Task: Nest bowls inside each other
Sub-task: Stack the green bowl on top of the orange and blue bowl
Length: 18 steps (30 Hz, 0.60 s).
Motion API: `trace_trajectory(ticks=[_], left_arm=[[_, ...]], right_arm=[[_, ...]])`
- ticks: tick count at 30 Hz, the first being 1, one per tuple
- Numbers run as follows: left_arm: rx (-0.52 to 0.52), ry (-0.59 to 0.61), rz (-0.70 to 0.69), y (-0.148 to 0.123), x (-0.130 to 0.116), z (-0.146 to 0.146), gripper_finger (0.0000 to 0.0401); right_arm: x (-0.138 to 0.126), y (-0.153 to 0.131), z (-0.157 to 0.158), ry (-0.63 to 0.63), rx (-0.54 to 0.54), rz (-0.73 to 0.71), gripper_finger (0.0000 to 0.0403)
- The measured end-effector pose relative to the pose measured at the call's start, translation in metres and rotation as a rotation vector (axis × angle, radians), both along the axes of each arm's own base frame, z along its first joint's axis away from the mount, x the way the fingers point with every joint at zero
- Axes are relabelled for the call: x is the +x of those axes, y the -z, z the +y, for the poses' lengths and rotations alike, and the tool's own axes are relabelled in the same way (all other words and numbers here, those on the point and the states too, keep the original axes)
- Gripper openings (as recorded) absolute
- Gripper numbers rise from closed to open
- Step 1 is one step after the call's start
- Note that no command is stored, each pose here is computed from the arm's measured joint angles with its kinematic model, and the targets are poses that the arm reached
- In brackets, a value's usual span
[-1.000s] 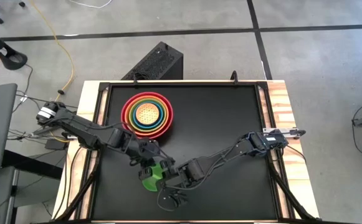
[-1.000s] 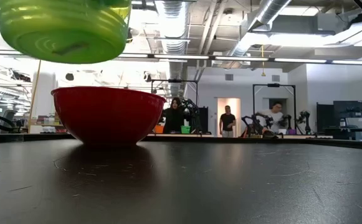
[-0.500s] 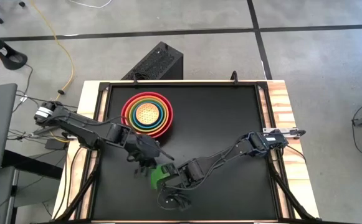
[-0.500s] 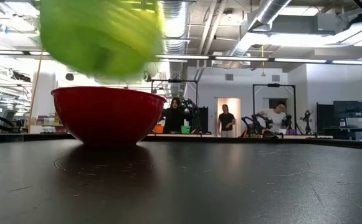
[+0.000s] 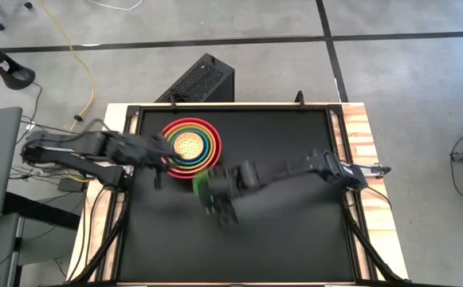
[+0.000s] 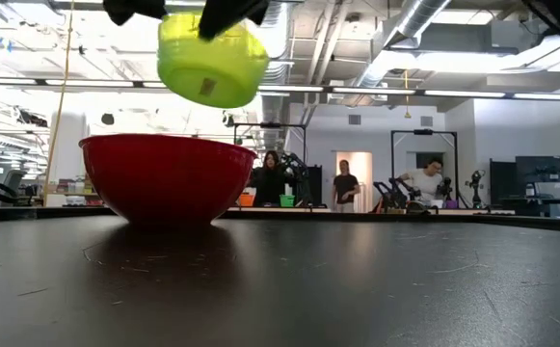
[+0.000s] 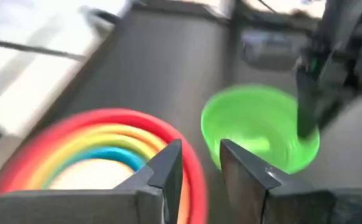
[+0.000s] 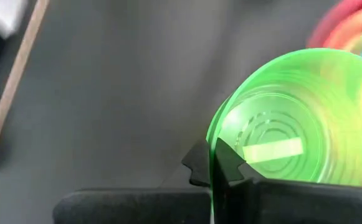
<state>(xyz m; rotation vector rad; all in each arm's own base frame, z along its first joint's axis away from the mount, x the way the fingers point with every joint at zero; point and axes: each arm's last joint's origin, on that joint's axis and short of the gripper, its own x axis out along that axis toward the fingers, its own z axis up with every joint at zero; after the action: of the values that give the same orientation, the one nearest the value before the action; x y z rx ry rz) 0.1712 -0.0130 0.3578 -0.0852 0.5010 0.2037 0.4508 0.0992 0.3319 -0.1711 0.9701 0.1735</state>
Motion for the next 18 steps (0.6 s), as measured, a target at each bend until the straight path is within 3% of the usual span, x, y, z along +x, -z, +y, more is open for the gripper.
trace_trajectory(ticks=[3, 7, 12, 18], left_arm=[[0.088, -0.123, -0.079, -0.01, -0.025, 0.009, 0.0092], [0.165, -0.124, -0.165, -0.007, -0.049, 0.013, 0.0089], [0.103, -0.097, -0.343, 0.007, -0.065, 0.013, 0.0087], [0.065, -0.19, -0.404, 0.019, -0.065, 0.015, 0.0087]], right_arm=[[0.014, -0.007, -0.041, 0.085, 0.01, -0.099, 0.0001], [0.032, -0.008, -0.091, 0.187, 0.024, -0.218, 0.0001], [0.042, 0.0, -0.146, 0.224, 0.032, -0.278, 0.0], [0.052, 0.024, -0.184, 0.177, 0.097, -0.265, 0.0]])
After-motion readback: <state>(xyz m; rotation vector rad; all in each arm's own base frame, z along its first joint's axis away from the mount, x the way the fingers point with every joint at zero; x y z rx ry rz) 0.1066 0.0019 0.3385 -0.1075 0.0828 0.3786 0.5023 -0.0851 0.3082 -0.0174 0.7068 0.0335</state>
